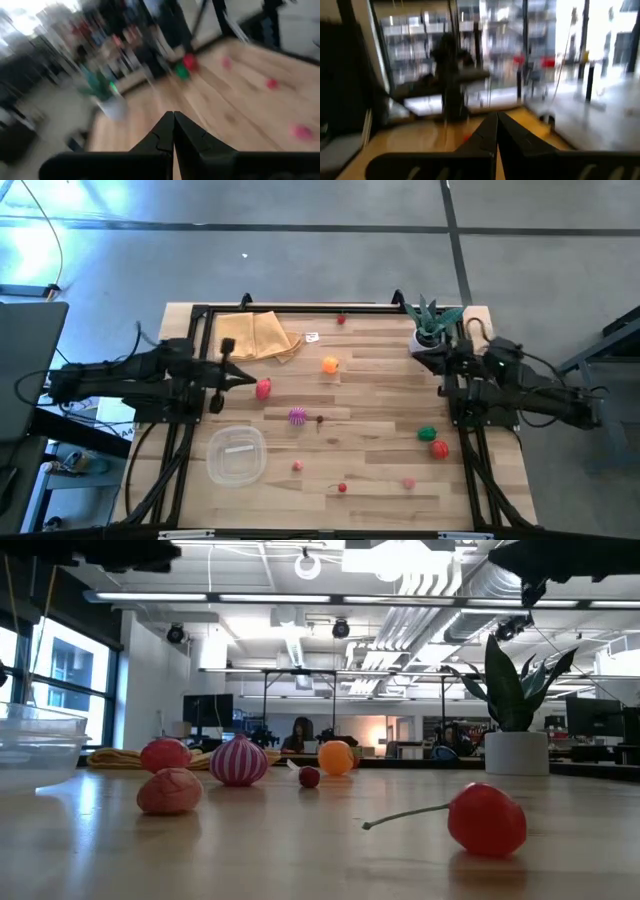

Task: Pick and placing Produce into tupperware
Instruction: Move the bin to the center of the table

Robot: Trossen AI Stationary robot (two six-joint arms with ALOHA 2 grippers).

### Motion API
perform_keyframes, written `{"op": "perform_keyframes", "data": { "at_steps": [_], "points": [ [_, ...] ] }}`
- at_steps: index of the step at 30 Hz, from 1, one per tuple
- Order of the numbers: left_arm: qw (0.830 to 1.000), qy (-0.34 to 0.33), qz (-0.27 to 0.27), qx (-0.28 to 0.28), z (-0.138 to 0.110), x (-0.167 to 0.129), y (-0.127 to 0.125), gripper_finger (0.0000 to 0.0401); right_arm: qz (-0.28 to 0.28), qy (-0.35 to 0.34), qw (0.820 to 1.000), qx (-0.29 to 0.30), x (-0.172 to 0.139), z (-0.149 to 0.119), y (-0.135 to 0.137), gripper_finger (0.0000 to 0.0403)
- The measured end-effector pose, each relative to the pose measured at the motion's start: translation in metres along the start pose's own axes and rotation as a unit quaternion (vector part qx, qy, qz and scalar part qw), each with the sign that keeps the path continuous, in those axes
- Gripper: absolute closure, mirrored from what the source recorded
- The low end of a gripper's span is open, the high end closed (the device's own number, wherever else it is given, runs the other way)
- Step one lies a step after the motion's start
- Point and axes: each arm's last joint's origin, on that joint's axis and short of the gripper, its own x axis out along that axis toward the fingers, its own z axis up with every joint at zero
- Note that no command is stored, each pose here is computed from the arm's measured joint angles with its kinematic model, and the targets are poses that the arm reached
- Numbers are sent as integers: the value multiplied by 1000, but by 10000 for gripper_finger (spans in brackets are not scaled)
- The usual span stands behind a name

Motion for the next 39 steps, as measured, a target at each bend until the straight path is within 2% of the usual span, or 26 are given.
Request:
{"op": "perform_keyframes", "data": {
  "at_steps": [4, 9, 13, 18, 26, 31, 35, 37, 39],
  "points": [
    [992, 94, -75, -46, 1, 21, -3, 400, 31, 98, 995, 13, 19, -3, 0, 402],
    [972, 146, -171, -67, 4, 42, -30, 400, 70, 163, 984, 26, 39, -17, 7, 402],
    [952, 204, -217, -76, 13, 45, -56, 400, 95, 197, 975, 33, 49, -26, 15, 402],
    [925, 303, -218, -69, 22, 44, -82, 401, 80, 218, 972, 39, 55, -32, 20, 402],
    [888, 402, -225, 19, 7, 64, -122, 401, 60, 225, 972, 33, 57, -35, 22, 402],
    [859, 456, -228, 41, -11, 83, -135, 401, 58, 229, 971, 34, 59, -36, 22, 402],
    [833, 493, -248, 30, -24, 94, -140, 401, 56, 230, 971, 34, 59, -37, 22, 402],
    [827, 505, -248, 21, -30, 101, -140, 401, 55, 231, 971, 36, 59, -37, 22, 402],
    [827, 505, -244, 19, -34, 107, -138, 400, 55, 231, 971, 38, 60, -37, 22, 402]
  ]
}}
